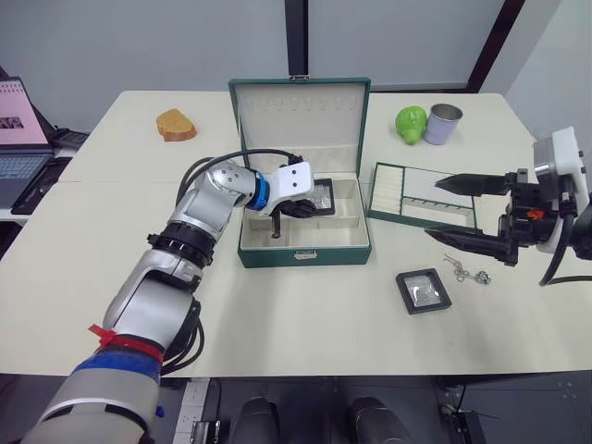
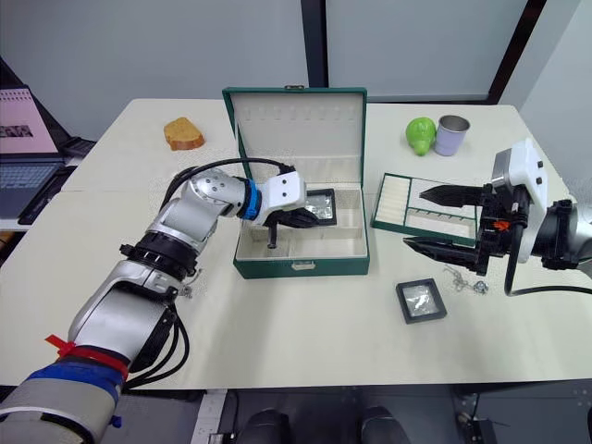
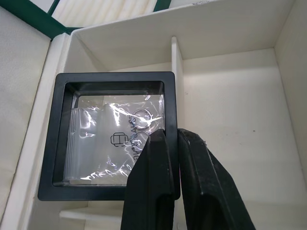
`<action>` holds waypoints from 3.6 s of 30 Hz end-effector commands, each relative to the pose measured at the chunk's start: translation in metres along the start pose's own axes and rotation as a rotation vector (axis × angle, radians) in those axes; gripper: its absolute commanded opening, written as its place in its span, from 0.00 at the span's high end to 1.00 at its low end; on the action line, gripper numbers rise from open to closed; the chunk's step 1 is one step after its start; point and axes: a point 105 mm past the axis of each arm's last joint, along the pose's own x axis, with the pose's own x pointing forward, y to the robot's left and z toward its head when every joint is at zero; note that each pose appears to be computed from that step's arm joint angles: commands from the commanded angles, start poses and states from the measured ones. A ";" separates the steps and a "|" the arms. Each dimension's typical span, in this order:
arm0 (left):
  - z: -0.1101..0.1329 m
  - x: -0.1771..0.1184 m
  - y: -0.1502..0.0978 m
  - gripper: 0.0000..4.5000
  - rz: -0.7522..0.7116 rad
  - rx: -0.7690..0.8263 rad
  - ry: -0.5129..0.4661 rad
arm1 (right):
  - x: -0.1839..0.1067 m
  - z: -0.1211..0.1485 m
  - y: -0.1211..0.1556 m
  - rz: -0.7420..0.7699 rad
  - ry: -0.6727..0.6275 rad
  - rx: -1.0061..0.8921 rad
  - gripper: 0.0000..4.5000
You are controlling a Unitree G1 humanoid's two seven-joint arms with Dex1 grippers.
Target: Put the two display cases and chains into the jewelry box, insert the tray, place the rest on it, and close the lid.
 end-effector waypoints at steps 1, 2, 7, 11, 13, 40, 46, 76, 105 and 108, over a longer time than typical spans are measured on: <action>0.010 -0.003 0.009 0.99 0.024 0.047 -0.013 | -0.006 0.010 0.003 -0.023 -0.007 -0.047 0.00; 0.010 -0.002 0.009 0.99 0.024 0.047 -0.012 | -0.006 0.010 0.003 -0.026 -0.006 -0.046 0.00; 0.007 -0.001 0.009 0.99 0.027 0.037 -0.005 | -0.006 0.009 0.004 -0.035 -0.002 -0.044 0.00; 0.006 0.000 0.009 0.99 0.025 0.020 -0.009 | -0.006 0.008 0.003 -0.039 0.000 -0.044 0.00; 0.006 0.000 0.010 0.93 0.034 0.015 -0.014 | -0.006 0.008 0.002 -0.041 0.000 -0.045 0.00; 0.042 -0.099 -0.018 0.00 0.054 -0.281 -0.411 | -0.025 -0.007 -0.017 -0.113 -0.032 0.042 0.00; 0.003 -0.158 -0.037 0.00 0.280 -0.455 -0.325 | -0.043 -0.038 -0.028 -0.195 -0.003 0.119 0.00; -0.163 -0.273 -0.135 0.00 0.921 -0.788 0.136 | -0.092 -0.152 -0.052 -0.500 0.099 0.265 0.00; -0.129 -0.198 -0.111 0.00 1.097 -0.866 -0.055 | 0.031 -0.002 -0.002 0.134 -0.173 0.093 0.00; -0.126 -0.187 -0.114 0.00 1.172 -0.904 -0.061 | 0.050 0.014 0.004 0.219 -0.200 0.058 0.00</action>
